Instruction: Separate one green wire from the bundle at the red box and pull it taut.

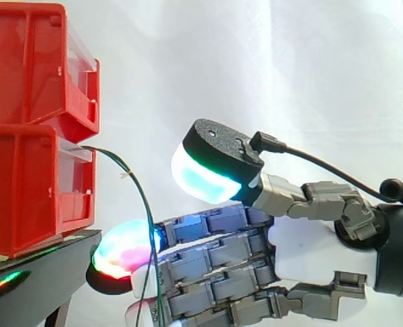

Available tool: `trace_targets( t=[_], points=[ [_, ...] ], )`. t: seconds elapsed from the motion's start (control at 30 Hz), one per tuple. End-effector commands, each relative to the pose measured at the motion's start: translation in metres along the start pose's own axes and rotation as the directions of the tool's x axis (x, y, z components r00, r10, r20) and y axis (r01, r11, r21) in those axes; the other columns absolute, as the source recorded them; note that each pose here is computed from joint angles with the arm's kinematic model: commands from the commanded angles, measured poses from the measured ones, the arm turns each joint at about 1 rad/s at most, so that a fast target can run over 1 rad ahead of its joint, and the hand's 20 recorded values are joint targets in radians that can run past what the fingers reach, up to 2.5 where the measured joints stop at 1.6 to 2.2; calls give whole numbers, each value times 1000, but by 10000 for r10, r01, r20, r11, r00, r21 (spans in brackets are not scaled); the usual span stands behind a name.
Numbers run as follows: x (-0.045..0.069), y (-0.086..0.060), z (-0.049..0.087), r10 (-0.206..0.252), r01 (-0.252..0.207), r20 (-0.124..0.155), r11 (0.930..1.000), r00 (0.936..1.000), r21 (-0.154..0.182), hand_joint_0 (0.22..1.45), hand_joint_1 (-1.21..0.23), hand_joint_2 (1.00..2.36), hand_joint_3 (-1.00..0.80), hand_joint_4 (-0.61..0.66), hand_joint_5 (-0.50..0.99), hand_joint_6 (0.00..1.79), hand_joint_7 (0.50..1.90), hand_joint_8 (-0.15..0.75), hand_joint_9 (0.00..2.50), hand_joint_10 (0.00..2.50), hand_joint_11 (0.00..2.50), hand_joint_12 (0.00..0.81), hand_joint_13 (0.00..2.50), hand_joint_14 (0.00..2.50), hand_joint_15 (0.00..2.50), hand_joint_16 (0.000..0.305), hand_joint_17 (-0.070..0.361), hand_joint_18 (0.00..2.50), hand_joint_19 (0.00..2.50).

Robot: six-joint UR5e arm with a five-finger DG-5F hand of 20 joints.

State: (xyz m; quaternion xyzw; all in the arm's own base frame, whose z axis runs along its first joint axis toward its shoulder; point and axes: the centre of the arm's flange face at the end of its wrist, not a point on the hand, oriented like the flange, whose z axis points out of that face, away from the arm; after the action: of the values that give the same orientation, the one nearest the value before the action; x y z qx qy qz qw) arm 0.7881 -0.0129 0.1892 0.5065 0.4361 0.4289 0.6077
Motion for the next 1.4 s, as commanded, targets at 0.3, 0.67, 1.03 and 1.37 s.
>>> trace_targets(
  t=[0.3, 0.67, 1.03, 1.37],
  points=[
    [19, 1, -6, 208, -208, -68, 9998, 9998, 39, 541, -652, 1000, -500, 297, -112, 503, 1018, 260, 900, 16, 510, 373, 726, 12, 316, 47, 105, 580, 382],
    [21, 6, -3, 834, -834, -59, 9965, 9965, -38, 573, -652, 1004, -457, 272, -96, 504, 1108, 255, 959, 15, 535, 361, 747, 13, 332, 45, 101, 601, 394],
    [21, 13, 0, 953, -952, -65, 9954, 9954, 58, 573, -646, 1003, -465, 274, -98, 503, 1095, 257, 972, 16, 542, 362, 772, 13, 337, 45, 102, 626, 398],
    [22, 22, 4, 1154, -1153, -66, 9933, 9933, 114, 616, -669, 1013, -333, 196, -78, 501, 1313, 253, 978, 18, 555, 360, 769, 13, 339, 44, 100, 622, 404]
  ],
)
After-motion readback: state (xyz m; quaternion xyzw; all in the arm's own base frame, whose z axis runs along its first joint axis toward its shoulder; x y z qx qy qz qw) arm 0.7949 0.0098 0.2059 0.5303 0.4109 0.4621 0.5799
